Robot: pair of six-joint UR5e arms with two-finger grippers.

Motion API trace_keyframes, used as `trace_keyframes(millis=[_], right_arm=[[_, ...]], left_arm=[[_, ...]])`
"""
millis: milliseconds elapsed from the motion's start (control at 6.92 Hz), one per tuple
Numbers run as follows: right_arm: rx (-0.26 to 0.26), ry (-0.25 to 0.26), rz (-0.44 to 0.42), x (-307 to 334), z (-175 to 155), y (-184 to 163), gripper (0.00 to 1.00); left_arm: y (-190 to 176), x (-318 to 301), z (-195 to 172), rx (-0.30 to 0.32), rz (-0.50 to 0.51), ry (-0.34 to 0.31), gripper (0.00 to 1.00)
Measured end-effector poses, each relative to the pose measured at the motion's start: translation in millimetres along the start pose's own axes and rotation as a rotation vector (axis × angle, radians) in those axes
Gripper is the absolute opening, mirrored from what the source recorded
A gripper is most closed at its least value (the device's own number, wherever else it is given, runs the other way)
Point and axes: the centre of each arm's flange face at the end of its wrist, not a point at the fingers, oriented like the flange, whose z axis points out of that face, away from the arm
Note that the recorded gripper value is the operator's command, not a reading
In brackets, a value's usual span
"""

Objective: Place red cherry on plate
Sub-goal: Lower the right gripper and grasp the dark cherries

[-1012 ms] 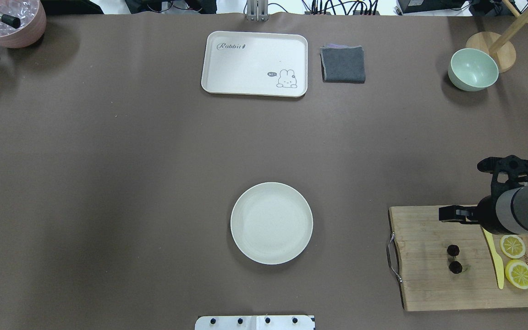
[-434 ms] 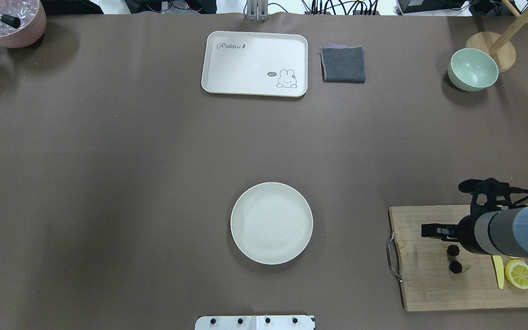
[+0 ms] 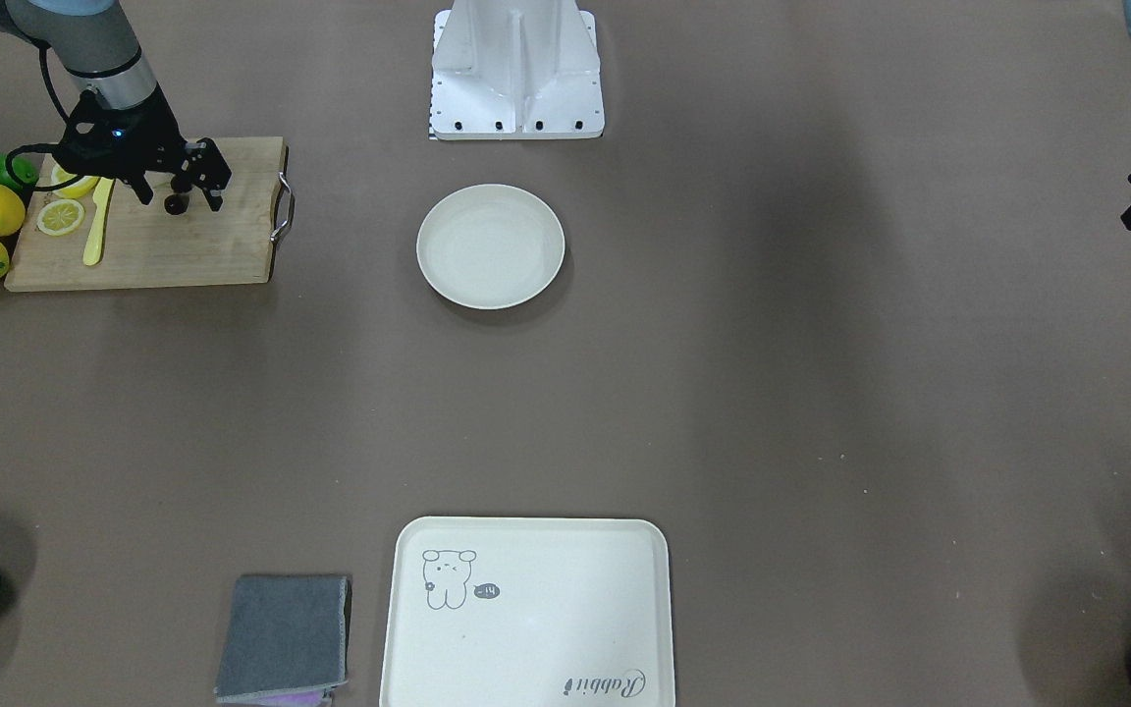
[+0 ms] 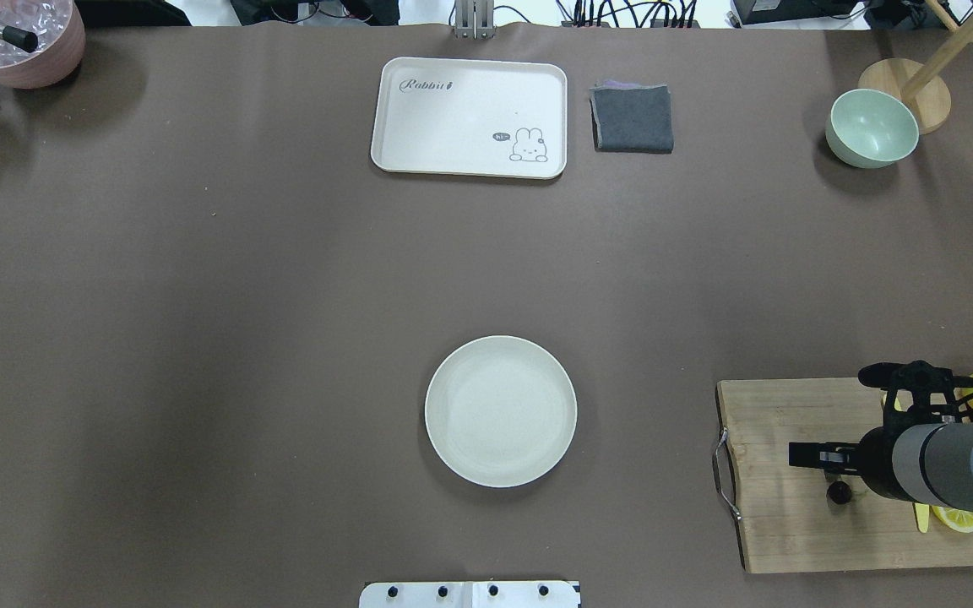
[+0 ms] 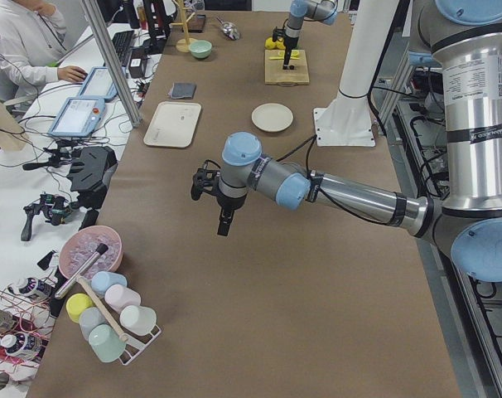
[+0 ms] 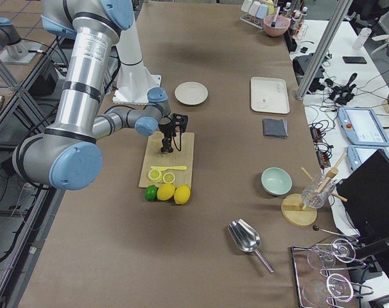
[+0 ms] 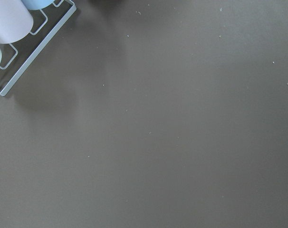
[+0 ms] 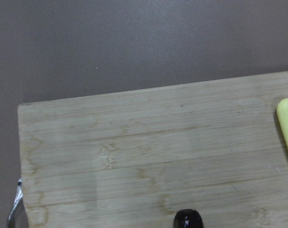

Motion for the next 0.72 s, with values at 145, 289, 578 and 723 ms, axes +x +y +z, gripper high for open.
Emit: trace_keyframes(millis=[145, 289, 578, 723], right_arm=[[0.004, 0.006, 0.000, 1.4, 3.2, 4.7, 0.94], [0.007, 0.011, 0.002, 2.3, 6.2, 8.3, 0.89], [0.010, 0.016, 0.003, 2.4, 8.8, 12.6, 0.61], [0.009, 0.016, 0.006, 2.4, 9.5, 13.6, 0.55]], left_arm=[[-0.4, 0.3, -0.1, 0.001, 0.001, 0.000, 0.98], [-0.6, 0.8, 0.3, 0.000, 0.002, 0.000, 0.98], [-1.0, 1.6, 0.7, 0.000, 0.004, 0.001, 0.98], [-1.1, 2.1, 0.7, 0.000, 0.005, 0.001, 0.98]])
